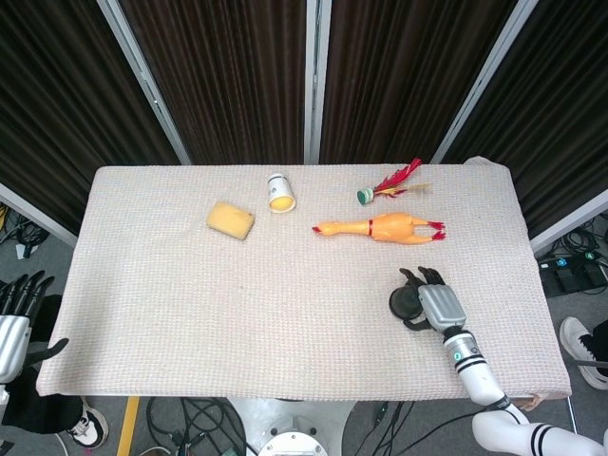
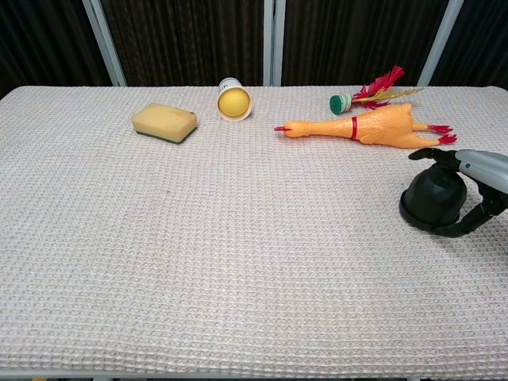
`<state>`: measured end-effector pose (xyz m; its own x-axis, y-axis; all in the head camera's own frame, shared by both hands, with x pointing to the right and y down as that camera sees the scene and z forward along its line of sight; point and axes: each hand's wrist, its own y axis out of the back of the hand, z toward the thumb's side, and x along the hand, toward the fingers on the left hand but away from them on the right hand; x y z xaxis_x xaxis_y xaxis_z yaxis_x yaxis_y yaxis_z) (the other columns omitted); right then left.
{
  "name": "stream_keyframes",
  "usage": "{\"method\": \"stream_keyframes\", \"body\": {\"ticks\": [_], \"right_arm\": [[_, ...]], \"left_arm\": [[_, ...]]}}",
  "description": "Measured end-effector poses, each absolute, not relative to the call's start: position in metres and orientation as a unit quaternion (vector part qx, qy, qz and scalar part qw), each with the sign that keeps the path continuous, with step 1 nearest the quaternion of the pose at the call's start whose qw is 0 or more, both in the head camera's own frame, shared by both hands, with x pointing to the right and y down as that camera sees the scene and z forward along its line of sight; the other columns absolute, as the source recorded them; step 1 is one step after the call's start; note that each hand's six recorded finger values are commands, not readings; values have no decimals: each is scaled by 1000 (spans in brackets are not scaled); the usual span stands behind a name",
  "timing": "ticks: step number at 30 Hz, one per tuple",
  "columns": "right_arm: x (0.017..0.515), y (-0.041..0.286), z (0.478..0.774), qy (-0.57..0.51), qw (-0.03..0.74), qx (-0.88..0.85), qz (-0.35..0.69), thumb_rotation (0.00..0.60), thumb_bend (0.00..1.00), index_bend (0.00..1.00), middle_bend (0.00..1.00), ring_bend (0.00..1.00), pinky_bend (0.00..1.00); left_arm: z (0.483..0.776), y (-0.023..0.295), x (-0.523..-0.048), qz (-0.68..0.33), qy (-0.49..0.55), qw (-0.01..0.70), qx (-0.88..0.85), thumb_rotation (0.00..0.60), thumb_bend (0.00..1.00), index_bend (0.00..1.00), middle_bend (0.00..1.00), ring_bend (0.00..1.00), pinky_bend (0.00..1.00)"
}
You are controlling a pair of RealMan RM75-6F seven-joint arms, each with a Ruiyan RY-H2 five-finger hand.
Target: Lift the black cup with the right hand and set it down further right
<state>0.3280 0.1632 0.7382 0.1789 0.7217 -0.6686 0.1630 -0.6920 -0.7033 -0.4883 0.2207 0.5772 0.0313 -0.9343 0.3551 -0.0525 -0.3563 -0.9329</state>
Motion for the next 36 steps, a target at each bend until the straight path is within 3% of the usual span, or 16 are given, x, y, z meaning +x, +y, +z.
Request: {"method": "stream_keyframes", "body": {"ticks": [9, 22, 28, 36], "right_arm": [[328, 155, 730, -317, 261, -724, 554, 600, 107, 330, 384, 0, 0], [330, 127, 698, -354, 292, -716, 526, 600, 114, 349, 401, 29, 0], [317, 104, 655, -386, 331, -717, 478, 600, 114, 354, 416, 61, 0], [301, 86, 562, -467, 420, -690, 361, 600, 112, 375, 446, 97, 3]], "left_arm": [[576, 220, -488, -562, 409, 393, -602, 600, 114, 90, 41, 0, 106], [577, 218, -484, -561, 405, 394, -605, 600, 114, 90, 41, 0, 106], [576, 216, -482, -559, 405, 397, -605, 600, 113, 90, 41, 0, 106], [576, 216, -480, -559, 404, 397, -605, 600, 113, 90, 41, 0, 106]]}}
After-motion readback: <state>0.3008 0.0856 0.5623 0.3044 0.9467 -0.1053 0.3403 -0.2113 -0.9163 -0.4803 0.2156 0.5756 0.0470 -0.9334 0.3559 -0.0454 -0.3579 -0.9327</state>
